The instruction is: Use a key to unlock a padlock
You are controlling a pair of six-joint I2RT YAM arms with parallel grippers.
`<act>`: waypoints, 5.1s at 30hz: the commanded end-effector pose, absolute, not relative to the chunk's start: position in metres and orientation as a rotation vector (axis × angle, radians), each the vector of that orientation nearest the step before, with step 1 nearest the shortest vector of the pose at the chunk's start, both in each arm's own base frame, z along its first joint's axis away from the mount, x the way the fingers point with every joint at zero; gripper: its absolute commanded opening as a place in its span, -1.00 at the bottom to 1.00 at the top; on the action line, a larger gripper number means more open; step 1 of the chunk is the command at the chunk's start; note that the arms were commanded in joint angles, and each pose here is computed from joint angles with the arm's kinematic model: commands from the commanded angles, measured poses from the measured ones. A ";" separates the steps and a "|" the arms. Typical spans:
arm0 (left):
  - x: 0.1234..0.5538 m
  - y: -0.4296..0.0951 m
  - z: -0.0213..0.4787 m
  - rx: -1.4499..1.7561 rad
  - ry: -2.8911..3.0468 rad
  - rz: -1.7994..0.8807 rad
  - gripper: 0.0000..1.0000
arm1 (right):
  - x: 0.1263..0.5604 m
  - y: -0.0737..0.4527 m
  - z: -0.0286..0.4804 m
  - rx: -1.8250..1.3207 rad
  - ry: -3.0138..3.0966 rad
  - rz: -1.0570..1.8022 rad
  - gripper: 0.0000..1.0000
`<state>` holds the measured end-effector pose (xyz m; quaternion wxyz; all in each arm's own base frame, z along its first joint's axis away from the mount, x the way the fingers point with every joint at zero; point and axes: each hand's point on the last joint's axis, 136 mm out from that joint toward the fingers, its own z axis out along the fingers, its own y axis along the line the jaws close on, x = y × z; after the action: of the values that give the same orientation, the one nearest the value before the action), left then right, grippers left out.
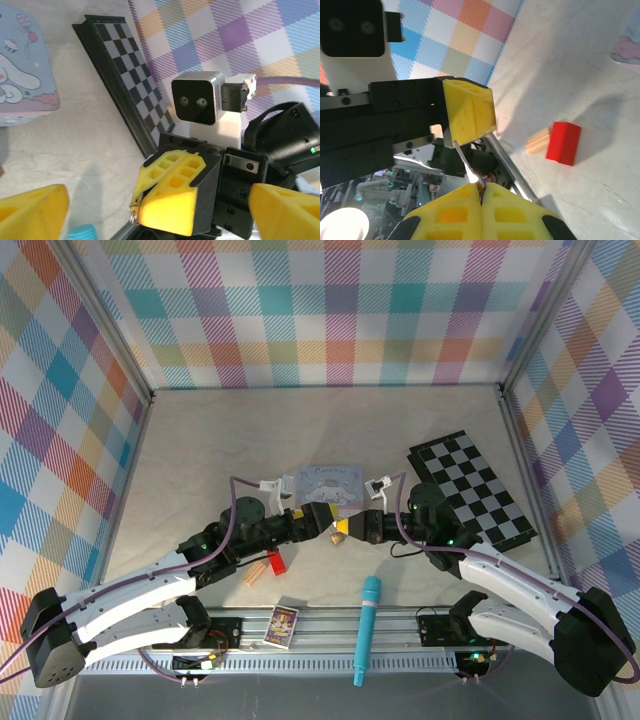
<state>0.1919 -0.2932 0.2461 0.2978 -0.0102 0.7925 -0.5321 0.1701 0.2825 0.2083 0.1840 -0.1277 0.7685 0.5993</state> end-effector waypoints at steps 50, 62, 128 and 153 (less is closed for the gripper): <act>0.248 -0.338 0.025 -0.215 2.560 -0.512 -0.29 | 0.195 0.224 0.067 -0.007 2.681 1.002 -1.00; 0.245 -0.331 0.025 -0.213 2.561 -0.480 -0.90 | 0.198 0.235 0.058 0.000 2.690 1.084 -1.00; 0.236 -0.338 0.061 -0.734 2.325 -1.140 -1.00 | 0.198 0.244 0.053 0.314 2.661 1.600 -1.00; 0.234 -0.352 0.069 -0.753 2.289 -1.297 -1.00 | 0.212 0.258 0.059 0.332 2.611 1.730 -1.00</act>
<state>0.2383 -0.3342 0.0502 0.2238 -0.2742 0.8417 -0.4078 0.1965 0.2478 0.0435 -0.0193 0.1154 0.8488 0.5156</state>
